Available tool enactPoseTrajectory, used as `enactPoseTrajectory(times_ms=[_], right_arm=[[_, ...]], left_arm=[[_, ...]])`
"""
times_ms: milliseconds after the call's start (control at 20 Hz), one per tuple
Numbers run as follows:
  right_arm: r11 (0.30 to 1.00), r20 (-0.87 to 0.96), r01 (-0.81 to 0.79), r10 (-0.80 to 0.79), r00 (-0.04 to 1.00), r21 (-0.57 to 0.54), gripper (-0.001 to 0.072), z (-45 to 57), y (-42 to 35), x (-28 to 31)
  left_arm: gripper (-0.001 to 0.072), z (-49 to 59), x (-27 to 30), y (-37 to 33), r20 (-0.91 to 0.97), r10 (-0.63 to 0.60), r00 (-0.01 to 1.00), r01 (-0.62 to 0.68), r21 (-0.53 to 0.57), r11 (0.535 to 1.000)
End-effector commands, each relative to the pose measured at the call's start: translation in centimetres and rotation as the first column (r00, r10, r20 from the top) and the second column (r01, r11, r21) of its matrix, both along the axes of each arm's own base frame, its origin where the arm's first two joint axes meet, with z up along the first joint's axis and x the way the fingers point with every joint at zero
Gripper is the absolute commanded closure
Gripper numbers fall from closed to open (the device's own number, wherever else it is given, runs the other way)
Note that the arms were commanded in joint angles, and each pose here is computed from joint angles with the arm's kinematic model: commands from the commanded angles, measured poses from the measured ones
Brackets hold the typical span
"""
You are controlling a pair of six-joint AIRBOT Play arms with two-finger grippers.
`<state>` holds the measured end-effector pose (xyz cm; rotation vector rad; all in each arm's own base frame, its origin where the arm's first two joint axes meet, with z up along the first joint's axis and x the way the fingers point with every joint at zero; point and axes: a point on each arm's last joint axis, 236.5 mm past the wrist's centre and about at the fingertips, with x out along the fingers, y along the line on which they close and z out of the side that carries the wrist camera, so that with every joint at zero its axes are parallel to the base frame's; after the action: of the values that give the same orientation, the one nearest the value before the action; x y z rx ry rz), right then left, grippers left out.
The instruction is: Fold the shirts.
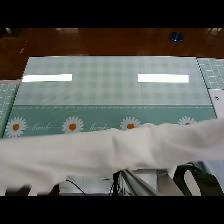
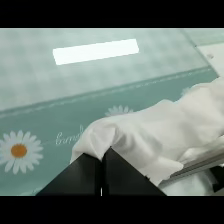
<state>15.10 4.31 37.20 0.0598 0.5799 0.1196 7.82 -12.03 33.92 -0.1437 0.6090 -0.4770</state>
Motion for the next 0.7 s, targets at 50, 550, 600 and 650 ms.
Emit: enactPoseTrajectory(times_ms=[50,550,600,650], right_arm=[[0.993,-0.341,0.036,0.006,0.940,0.116,0.0688,-12.2,-2.4,9.6],[0.984,-0.447,-0.018,0.096,0.890,0.176,0.0687,-29.2,-0.9,28.0],[0.985,-0.402,0.002,0.068,0.913,0.172,0.0686,-29.2,-1.4,29.6],[0.987,-0.362,0.019,0.041,0.931,0.162,0.0686,-29.1,-2.1,30.9]], left_arm=[[0.0689,-13.4,9.1,1.5,-0.290,-0.015,0.957,0.012,-0.011,1.000],[0.0686,-30.0,25.8,-4.3,-0.388,-0.125,0.913,0.035,-0.230,0.972],[0.0685,-30.8,26.6,-4.4,-0.410,-0.124,0.903,0.030,-0.230,0.973],[0.0685,-31.3,27.3,-4.4,-0.426,-0.125,0.896,0.027,-0.230,0.973]])
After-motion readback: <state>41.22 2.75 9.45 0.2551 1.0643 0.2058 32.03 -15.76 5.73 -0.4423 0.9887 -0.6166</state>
